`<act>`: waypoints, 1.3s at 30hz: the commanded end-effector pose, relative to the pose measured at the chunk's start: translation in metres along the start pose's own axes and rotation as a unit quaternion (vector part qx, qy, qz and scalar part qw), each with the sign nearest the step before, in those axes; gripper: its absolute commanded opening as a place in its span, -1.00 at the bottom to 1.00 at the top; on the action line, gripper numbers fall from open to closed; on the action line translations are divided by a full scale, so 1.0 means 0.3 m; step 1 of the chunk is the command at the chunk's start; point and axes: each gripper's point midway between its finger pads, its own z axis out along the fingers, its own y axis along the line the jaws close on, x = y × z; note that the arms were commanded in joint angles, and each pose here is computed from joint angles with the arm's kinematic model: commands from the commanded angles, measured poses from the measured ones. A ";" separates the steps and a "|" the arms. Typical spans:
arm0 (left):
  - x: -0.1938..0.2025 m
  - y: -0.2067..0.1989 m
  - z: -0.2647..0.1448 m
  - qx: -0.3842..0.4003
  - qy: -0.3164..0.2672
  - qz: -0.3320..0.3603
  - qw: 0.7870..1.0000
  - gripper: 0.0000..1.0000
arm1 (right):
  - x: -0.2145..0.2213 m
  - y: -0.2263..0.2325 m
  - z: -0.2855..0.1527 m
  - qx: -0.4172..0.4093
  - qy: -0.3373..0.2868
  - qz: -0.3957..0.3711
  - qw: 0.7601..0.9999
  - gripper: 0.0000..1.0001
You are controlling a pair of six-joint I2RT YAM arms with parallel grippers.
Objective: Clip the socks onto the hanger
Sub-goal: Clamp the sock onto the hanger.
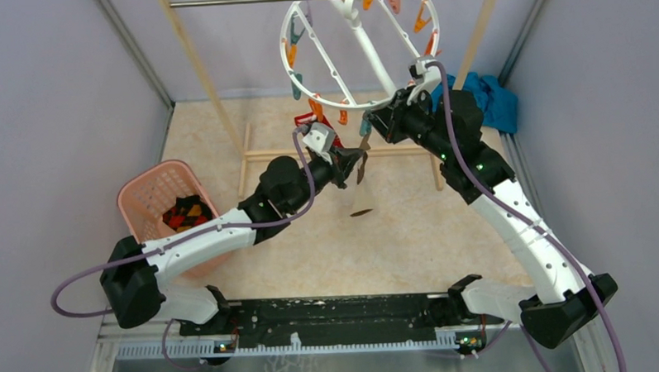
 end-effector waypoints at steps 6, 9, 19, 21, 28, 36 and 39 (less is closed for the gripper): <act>-0.138 0.000 0.013 -0.026 -0.061 0.006 0.998 -1.00 | -0.014 0.009 -0.018 -0.001 0.005 0.004 1.000 -1.00; -0.139 -0.002 0.018 -0.026 -0.062 0.004 0.998 -1.00 | -0.006 0.007 -0.018 0.000 0.007 0.005 1.000 -1.00; -0.160 -0.016 0.022 -0.024 -0.076 -0.002 0.997 -1.00 | 0.001 0.003 -0.022 0.002 0.008 0.003 1.000 -1.00; -0.162 -0.017 0.024 -0.025 -0.078 -0.003 0.997 -1.00 | 0.003 0.004 -0.021 0.001 0.009 0.004 1.000 -1.00; -0.172 -0.026 0.031 -0.027 -0.083 -0.003 0.996 -1.00 | 0.009 0.003 -0.015 0.000 0.011 0.006 1.000 -1.00; -0.182 -0.040 0.048 -0.030 -0.089 -0.006 0.996 -1.00 | 0.016 0.000 -0.013 0.000 0.012 0.007 1.000 -1.00; -0.194 -0.043 0.052 -0.032 -0.094 -0.005 0.995 -1.00 | 0.013 0.002 -0.015 0.000 0.012 0.007 1.000 -1.00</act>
